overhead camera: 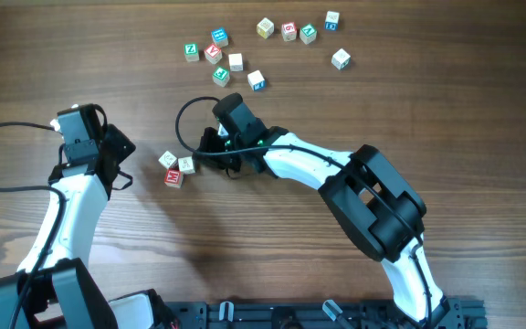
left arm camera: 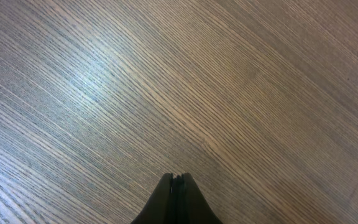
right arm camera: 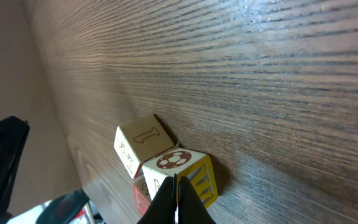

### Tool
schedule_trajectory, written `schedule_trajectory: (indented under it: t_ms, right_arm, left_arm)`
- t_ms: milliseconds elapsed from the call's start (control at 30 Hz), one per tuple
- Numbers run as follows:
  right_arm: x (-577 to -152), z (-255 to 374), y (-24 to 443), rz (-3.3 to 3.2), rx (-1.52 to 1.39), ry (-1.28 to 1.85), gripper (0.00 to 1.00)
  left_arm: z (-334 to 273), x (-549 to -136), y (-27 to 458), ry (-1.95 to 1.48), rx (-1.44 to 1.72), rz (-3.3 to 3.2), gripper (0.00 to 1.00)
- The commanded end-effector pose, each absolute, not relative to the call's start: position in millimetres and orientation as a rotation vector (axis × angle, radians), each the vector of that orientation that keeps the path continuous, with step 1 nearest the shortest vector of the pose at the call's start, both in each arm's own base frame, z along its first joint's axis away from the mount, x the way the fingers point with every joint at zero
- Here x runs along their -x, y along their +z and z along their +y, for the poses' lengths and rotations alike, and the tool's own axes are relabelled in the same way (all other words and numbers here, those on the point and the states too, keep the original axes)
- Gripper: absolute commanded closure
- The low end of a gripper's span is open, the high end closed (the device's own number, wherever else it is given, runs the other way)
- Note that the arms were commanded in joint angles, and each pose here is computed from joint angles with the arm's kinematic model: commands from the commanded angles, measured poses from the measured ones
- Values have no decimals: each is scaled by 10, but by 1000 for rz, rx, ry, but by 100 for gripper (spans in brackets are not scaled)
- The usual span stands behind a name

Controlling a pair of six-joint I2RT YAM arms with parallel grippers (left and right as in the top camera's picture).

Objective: Form a circle

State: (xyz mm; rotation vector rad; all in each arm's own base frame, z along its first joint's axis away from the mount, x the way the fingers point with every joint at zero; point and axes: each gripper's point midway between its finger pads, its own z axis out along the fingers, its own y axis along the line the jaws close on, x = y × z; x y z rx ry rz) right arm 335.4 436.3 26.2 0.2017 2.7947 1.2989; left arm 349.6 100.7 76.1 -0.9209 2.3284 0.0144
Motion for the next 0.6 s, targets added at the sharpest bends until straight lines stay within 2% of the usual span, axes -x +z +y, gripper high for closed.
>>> schedule_trajectory:
  t_ms: [0,567]
  right_arm:
    - [-3328,4309,83,2838,-294,1268,95]
    - [-3314,4295,65,2873,-517,1279,95]
  left_arm:
    - [1059,-3501,773,36,943,2314,96]
    - [1059,-3501,773,36,943,2314,96]
